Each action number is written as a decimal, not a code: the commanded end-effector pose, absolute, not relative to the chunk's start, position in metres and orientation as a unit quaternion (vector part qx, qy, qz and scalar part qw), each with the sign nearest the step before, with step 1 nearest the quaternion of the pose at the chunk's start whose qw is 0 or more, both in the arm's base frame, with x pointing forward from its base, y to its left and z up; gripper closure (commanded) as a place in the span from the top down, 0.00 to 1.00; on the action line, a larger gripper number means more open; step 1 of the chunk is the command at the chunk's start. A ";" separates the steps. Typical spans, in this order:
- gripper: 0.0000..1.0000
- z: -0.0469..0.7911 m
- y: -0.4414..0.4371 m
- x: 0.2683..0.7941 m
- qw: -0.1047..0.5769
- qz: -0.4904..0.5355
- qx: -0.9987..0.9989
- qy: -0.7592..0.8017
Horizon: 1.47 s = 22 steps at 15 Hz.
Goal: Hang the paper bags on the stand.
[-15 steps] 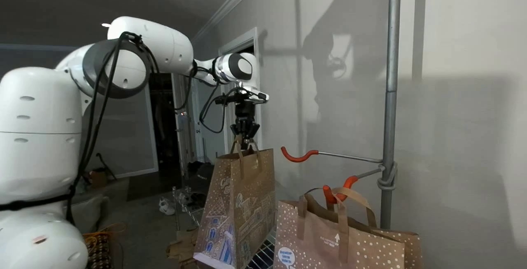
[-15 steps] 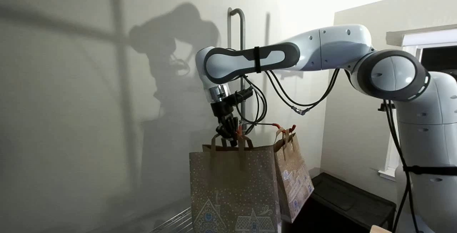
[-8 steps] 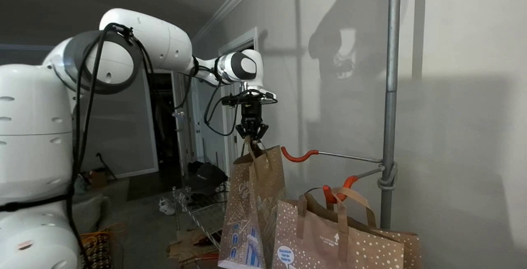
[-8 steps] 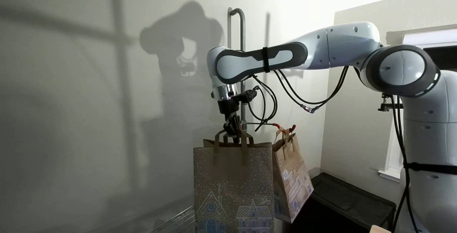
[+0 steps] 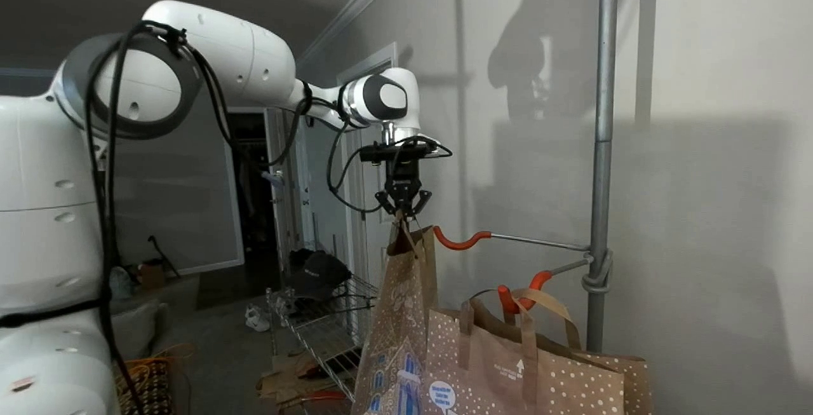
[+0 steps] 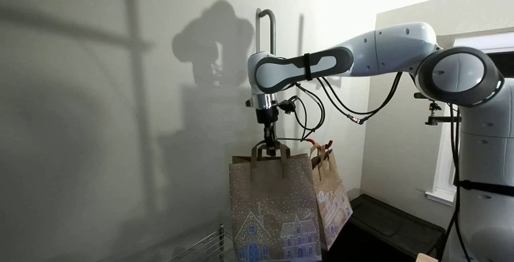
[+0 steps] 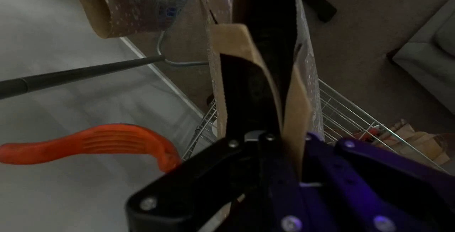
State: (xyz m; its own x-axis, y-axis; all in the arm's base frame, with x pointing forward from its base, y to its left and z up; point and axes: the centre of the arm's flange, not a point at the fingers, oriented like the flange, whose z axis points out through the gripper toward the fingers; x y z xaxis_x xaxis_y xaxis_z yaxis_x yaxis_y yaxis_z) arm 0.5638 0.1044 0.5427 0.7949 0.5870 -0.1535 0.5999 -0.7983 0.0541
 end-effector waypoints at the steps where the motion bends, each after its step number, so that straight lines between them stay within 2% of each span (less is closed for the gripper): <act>1: 0.05 0.555 0.085 0.552 0.030 -0.039 0.929 0.368; 7: 0.05 0.561 0.061 0.565 0.000 -0.019 0.918 0.396; 22: 0.05 0.560 0.039 0.608 0.012 -0.023 0.931 0.365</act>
State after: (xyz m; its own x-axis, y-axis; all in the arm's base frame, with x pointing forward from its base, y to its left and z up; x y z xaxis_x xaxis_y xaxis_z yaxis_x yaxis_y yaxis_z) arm 0.5931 0.0514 0.5554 0.7248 0.6872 -0.0499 0.6881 -0.7256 0.0037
